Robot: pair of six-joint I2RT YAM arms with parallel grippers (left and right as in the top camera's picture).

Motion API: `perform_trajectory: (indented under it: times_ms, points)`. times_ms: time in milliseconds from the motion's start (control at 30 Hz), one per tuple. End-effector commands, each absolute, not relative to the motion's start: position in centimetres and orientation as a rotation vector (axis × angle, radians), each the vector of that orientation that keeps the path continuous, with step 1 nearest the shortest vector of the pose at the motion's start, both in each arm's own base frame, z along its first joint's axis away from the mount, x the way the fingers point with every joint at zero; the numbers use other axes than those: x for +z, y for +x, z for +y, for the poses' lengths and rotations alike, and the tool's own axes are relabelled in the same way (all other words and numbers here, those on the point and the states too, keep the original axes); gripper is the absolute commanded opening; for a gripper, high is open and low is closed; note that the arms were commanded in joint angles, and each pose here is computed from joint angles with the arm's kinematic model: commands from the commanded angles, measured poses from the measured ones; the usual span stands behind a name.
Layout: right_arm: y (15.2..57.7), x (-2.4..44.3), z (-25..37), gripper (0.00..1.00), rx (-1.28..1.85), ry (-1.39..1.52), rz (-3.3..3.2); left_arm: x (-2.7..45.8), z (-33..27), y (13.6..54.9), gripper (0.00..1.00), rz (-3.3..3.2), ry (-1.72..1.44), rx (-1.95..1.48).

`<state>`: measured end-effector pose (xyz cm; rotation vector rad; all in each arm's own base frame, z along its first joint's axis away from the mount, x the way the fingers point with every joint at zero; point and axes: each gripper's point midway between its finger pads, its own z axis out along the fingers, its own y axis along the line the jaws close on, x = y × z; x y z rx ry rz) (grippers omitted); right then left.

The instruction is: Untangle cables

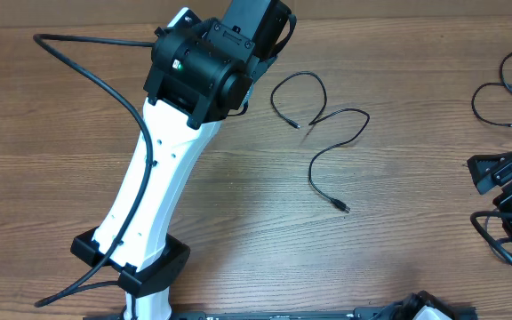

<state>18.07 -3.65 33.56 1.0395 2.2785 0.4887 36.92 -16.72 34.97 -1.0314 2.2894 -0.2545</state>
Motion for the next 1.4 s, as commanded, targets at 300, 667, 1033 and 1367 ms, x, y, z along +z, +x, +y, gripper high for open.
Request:
perform_trajectory:
  times_ms: [300, 667, 1033, 1367]
  points:
    - [19.1, 34.6, -4.3, 1.00, 0.483, 1.013, 2.215, 34.7, -16.3, 37.2, 1.00, 2.286, -1.019, -0.219]
    - [21.9, 31.9, -4.3, 1.00, 0.648, 1.055, 2.188, 34.7, -16.3, 37.2, 1.00, 2.286, -1.019, -0.219]
    - [24.1, 18.8, -1.3, 1.00, 1.018, 1.054, 2.295, 34.7, -16.3, 37.2, 1.00, 2.286, -1.019, -0.219]
    - [25.4, 13.8, 5.2, 1.00, 1.212, 0.756, 2.369, 34.7, -16.3, 37.2, 1.00, 2.286, -1.019, -0.219]
